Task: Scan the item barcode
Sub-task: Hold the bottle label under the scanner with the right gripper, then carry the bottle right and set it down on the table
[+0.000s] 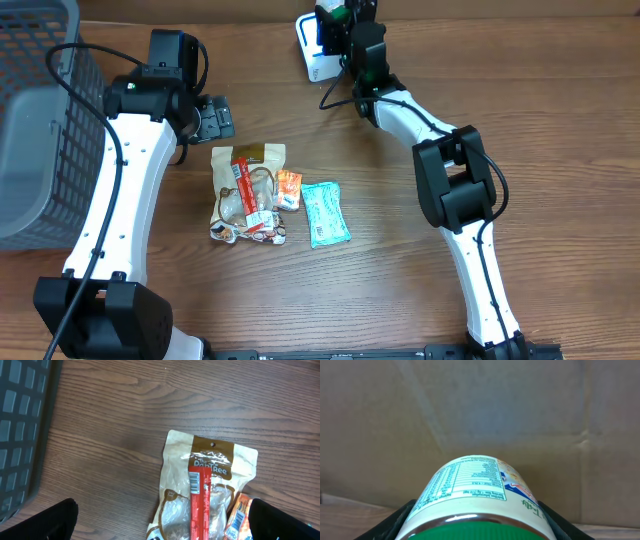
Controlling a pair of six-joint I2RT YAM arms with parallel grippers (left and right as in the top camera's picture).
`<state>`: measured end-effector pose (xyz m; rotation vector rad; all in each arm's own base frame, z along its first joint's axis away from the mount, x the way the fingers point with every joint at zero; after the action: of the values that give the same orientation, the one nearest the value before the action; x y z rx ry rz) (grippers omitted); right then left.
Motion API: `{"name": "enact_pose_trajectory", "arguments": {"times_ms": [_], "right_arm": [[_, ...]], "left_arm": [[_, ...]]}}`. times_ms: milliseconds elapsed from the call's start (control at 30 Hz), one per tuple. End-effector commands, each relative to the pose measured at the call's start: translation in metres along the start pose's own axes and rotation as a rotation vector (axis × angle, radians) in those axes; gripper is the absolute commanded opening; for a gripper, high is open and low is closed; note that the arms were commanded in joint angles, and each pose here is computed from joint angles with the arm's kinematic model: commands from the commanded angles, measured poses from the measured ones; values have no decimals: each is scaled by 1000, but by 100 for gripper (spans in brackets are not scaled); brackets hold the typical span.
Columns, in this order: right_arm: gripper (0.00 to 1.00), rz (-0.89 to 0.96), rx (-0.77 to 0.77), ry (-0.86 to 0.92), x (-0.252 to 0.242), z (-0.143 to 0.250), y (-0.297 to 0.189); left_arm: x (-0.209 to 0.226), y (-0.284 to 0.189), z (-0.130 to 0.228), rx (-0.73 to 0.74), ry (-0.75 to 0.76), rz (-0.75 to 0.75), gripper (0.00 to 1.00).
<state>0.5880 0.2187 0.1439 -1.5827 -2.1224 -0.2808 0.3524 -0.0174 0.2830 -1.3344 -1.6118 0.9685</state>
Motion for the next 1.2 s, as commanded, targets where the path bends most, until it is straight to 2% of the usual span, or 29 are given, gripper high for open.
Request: {"name": "enact_pose_trajectory", "arguments": {"times_ms": [0, 100, 233, 333, 533, 700, 833, 1033, 1167], "right_arm": [[4, -55, -30, 13, 10, -9, 0], [4, -67, -51, 14, 16, -21, -2], [4, -119, -111, 14, 40, -74, -18], [4, -160, -96, 10, 61, -119, -40], [4, -62, 69, 19, 85, -186, -104], [4, 140, 244, 99, 62, -223, -171], [4, 379, 410, 238, 19, -229, -220], [4, 796, 739, 393, -68, -203, -278], [4, 950, 846, 475, -114, -181, -294]], "left_arm": [[0, -9, -2, -29, -9, -7, 100], [0, -9, -2, -30, -9, -6, 100], [0, -9, -2, -29, -9, -7, 100], [0, -9, -2, -29, -9, -6, 100], [0, -9, -2, -30, -9, -6, 100], [0, -9, -2, -29, -9, -6, 100], [0, -9, -2, -29, -9, -6, 100], [0, -9, -2, -30, -9, -6, 100], [0, -9, -2, -30, -9, -7, 100]]}}
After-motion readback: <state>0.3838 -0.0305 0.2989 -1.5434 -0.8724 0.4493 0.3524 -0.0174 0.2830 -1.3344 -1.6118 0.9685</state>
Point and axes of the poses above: each gripper's point midway between its finger pads, its own y axis out along the fingers, its own x axis along the line the jaws close on, z = x × y, the point moved 10 cm from there along -y, back along the fingers, and after that the axes turned 11 degrees about y, right-handed, at the moved point
